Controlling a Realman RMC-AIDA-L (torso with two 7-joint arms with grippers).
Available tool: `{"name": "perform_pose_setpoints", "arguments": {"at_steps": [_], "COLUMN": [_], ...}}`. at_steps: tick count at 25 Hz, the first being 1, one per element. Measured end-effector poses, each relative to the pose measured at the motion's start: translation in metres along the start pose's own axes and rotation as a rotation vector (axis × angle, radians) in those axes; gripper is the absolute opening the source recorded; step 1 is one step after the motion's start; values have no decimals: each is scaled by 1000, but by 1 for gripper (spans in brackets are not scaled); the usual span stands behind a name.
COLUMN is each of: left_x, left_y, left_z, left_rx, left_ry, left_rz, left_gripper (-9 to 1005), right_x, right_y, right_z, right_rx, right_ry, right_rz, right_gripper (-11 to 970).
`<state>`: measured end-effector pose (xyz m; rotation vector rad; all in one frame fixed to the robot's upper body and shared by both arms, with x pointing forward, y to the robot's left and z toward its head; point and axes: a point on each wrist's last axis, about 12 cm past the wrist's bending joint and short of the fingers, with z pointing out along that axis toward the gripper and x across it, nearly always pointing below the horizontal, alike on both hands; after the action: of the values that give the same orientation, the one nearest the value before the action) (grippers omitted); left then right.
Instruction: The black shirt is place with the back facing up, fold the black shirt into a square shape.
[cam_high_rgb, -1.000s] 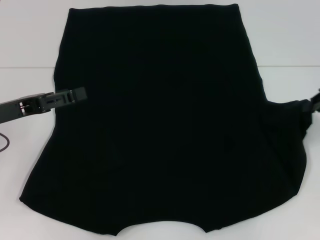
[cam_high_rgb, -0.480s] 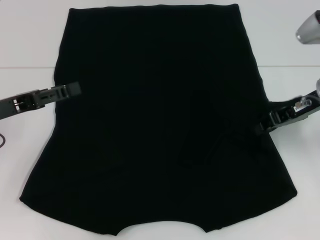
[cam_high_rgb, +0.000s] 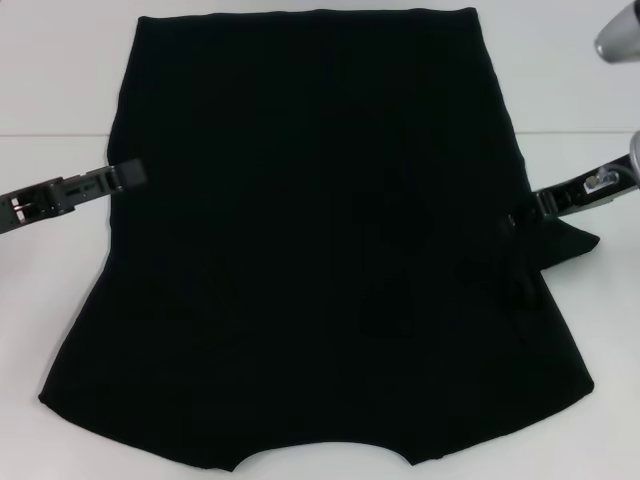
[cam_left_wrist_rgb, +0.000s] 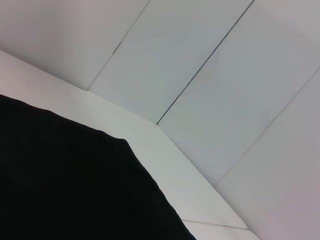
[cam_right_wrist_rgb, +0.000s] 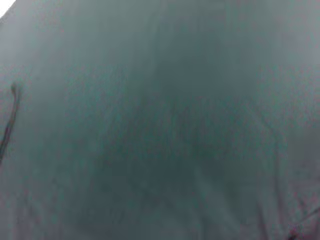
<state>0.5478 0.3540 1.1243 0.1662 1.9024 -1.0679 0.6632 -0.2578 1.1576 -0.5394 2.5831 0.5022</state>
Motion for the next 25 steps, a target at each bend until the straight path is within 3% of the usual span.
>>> {"name": "perform_pose_setpoints", "arguments": {"at_steps": [5, 9, 13, 18, 25], "left_x": [1, 2, 2, 1, 0], "left_y": [1, 1, 1, 1, 1], "left_z": [-4, -7, -9, -8, -5], "left_rx": [-6, 1, 0, 3, 7], "left_ry": [-14, -19, -29, -32, -34], "left_rz": [-9, -13, -17, -17, -19], "left_gripper": [912, 911, 911, 911, 911], "right_x": [-1, 8, 23, 43, 66], "right_y": [-5, -10, -27, -42, -48], "right_z": [-8, -11, -25, -42, -22], "right_rx": [-10, 8, 70, 51, 34], "right_ry": [-40, 35, 86, 52, 75], "right_rz": [35, 52, 152, 238, 299], "right_gripper": [454, 453, 451, 448, 445]}}
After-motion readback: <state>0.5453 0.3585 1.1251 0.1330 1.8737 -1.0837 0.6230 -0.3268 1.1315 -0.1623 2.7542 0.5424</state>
